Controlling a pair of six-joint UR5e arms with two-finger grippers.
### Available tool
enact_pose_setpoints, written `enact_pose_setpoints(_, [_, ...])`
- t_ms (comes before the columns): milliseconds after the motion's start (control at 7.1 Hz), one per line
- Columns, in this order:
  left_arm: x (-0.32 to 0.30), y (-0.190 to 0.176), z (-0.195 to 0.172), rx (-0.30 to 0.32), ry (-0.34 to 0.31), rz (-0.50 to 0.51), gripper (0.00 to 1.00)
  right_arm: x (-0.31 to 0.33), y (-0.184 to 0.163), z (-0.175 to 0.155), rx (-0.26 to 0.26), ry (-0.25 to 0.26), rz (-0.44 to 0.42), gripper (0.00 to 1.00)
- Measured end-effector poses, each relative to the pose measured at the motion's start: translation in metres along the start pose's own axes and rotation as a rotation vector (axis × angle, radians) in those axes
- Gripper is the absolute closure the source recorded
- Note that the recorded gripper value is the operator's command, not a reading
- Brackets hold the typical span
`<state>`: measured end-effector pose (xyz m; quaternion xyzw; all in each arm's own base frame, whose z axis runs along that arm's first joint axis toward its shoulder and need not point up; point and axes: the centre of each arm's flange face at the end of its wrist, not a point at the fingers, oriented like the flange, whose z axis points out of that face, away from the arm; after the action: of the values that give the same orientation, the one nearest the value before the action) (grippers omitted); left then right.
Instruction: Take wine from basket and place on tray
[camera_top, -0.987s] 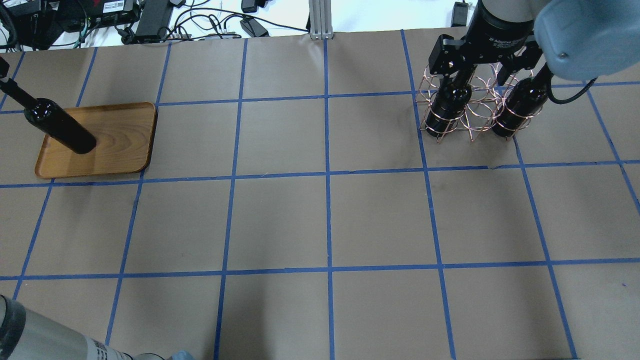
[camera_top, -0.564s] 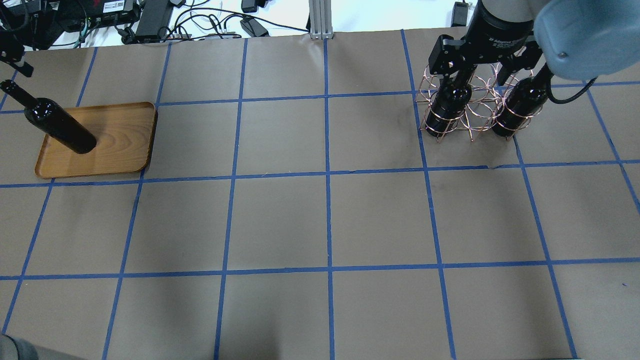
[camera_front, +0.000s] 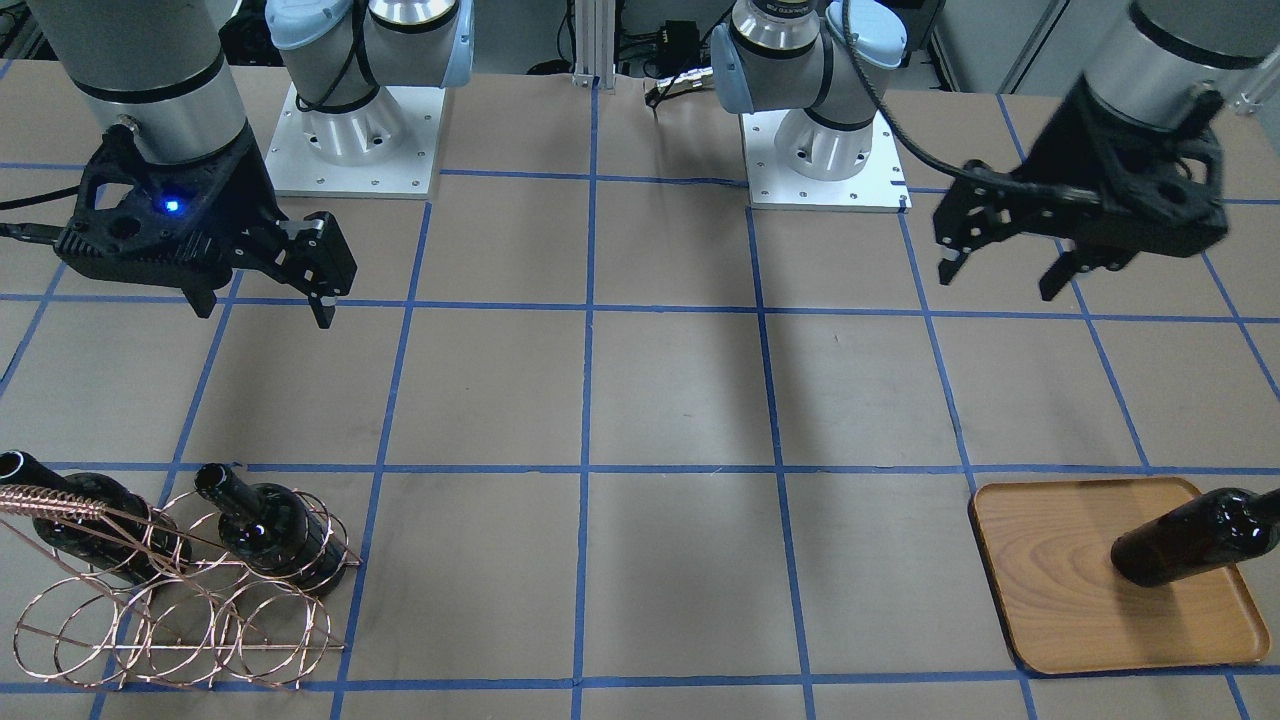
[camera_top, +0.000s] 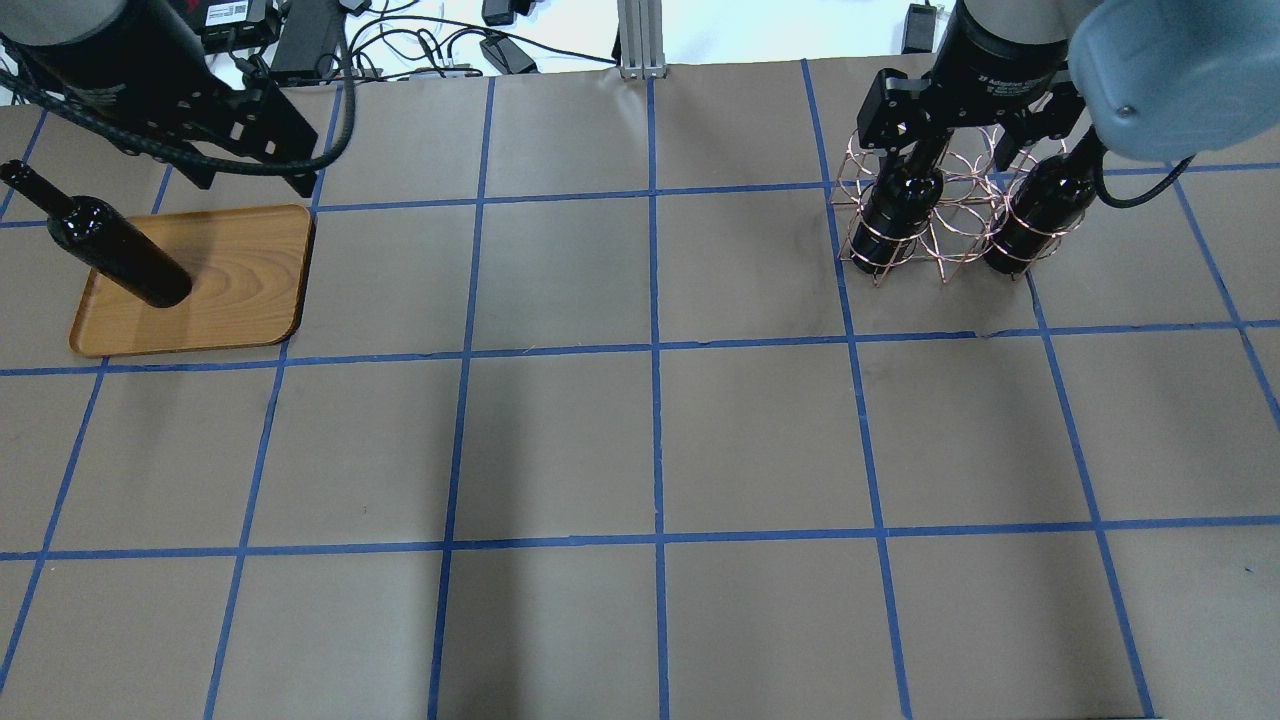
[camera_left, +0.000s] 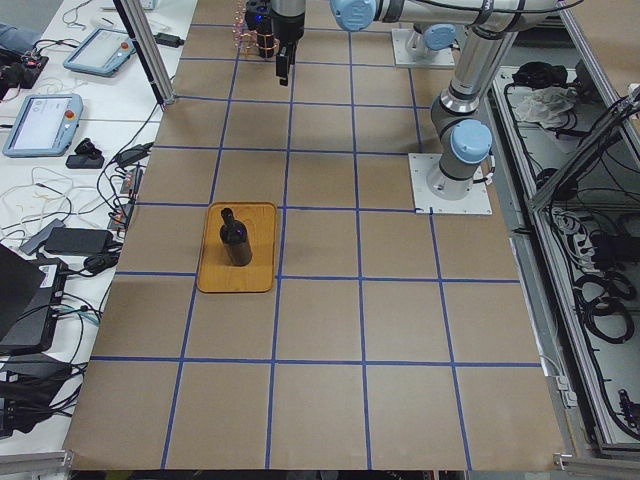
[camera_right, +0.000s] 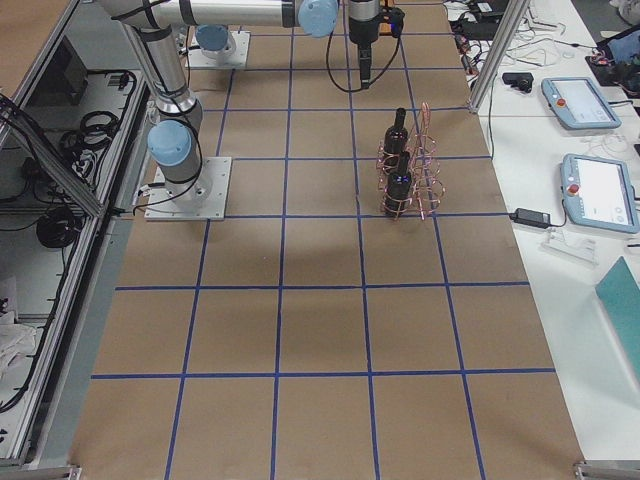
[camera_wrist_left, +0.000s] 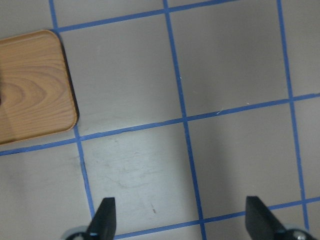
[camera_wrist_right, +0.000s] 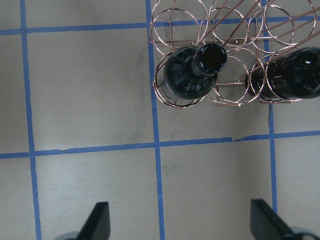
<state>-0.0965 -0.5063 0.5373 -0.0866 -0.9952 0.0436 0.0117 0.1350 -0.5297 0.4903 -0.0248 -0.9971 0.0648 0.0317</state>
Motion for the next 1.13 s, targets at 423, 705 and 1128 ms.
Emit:
enact_pose_setpoints(423, [0.045, 0.004, 0.002, -0.004, 0.011, 0.040, 0.00, 0.000, -0.001, 0.000, 0.003, 0.000, 0.000, 0.00])
enact_pose_setpoints(705, [0.050, 0.009, -0.002, -0.003, 0.001, 0.045, 0.00, 0.000, -0.001, 0.000, 0.006, 0.000, 0.001, 0.00])
enact_pose_setpoints(1128, [0.051, 0.014, -0.001, -0.037, -0.006, 0.041, 0.00, 0.001, -0.001, -0.001, 0.009, 0.001, 0.002, 0.00])
